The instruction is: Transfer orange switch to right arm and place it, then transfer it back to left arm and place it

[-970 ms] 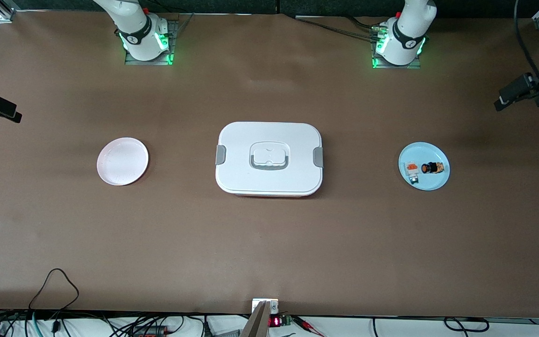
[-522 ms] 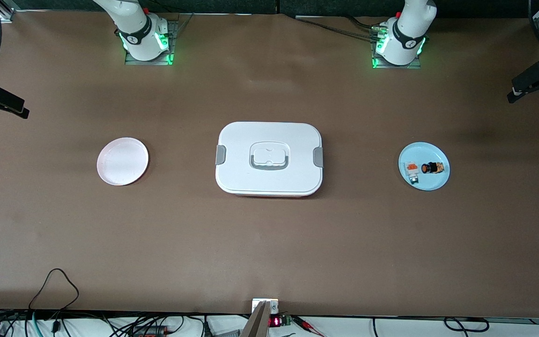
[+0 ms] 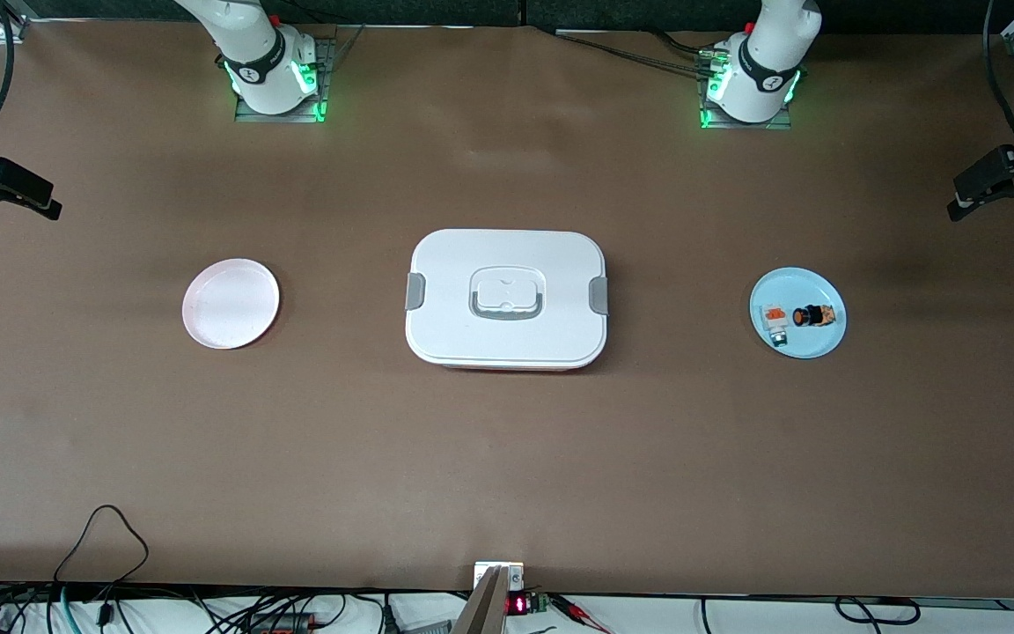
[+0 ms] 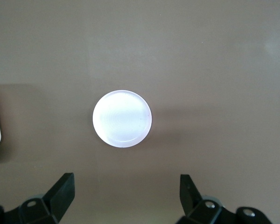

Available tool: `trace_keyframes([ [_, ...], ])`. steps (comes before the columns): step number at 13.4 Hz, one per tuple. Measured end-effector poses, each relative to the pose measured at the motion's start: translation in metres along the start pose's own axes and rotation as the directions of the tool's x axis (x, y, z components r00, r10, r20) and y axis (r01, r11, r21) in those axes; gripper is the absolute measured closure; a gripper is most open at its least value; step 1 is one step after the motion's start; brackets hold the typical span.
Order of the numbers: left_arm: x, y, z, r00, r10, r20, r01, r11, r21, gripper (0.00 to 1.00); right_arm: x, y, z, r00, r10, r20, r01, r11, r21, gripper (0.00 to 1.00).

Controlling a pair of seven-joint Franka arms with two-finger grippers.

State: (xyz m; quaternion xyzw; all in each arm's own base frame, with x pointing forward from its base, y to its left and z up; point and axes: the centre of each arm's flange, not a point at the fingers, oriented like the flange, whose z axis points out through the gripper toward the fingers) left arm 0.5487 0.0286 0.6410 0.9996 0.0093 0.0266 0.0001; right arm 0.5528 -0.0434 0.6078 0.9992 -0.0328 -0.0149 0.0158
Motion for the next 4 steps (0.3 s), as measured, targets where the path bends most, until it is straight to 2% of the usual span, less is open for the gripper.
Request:
trace_keyframes([
  [4,0.001,0.001,0.001,1.000,0.001,-0.001,-0.001,1.000,0.000,0.00,-0.014,0.001,0.002,1.000,-0.001,-0.015,0.001,1.000,0.006,0.00],
])
